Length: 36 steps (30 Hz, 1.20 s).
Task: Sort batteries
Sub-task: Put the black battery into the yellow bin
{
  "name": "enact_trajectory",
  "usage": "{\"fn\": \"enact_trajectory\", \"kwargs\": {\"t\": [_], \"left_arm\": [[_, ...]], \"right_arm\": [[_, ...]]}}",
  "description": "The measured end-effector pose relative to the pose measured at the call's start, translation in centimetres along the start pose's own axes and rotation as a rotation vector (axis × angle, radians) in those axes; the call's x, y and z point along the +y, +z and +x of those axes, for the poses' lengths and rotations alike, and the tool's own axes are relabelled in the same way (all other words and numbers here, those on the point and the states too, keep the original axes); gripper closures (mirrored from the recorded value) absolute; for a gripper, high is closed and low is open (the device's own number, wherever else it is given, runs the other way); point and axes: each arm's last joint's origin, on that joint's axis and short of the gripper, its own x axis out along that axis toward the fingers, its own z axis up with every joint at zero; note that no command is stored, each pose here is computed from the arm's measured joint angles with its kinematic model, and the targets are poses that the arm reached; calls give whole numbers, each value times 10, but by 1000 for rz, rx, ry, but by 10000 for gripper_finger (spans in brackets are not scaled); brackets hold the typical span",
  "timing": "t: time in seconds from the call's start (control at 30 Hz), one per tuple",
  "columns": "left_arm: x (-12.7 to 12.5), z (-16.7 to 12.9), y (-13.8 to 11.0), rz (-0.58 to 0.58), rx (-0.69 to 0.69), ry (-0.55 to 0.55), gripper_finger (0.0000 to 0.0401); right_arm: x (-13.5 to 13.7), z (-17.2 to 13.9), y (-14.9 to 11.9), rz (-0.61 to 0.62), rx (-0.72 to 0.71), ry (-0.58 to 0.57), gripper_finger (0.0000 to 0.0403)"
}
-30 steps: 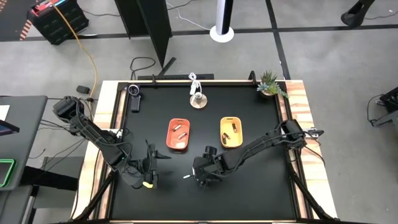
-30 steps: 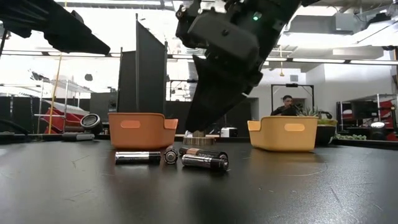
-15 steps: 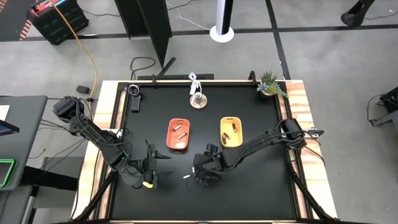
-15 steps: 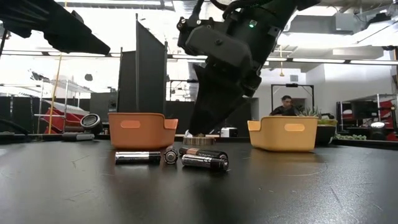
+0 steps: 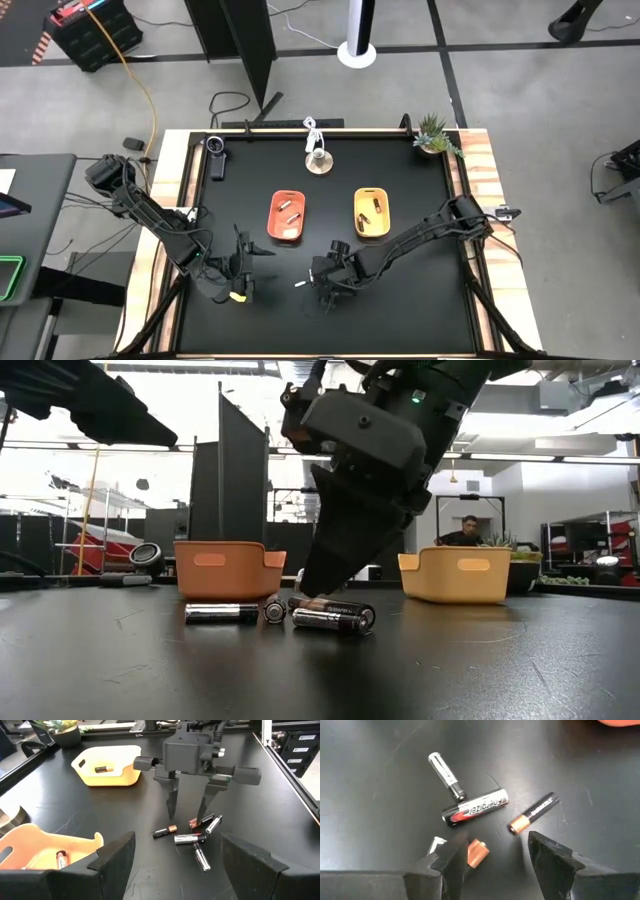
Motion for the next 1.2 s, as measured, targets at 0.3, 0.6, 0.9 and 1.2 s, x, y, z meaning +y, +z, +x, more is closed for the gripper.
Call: {"fn": "enact_trajectory", "kwargs": {"t": [0.3, 0.6, 0.9, 1.2], "left_arm": [[0, 0, 0, -21, -1, 0, 124], [0, 0, 0, -27, -1, 0, 124], [0, 0, 0, -28, -1, 0, 124], [0, 0, 0, -27, -1, 0, 124]], "right_arm": [[7, -3, -8, 18, 31, 9, 179], [13, -6, -13, 32, 44, 5, 179], [8, -6, -19, 47, 104, -42, 179], [4, -4, -24, 36, 158, -71, 214]]}}
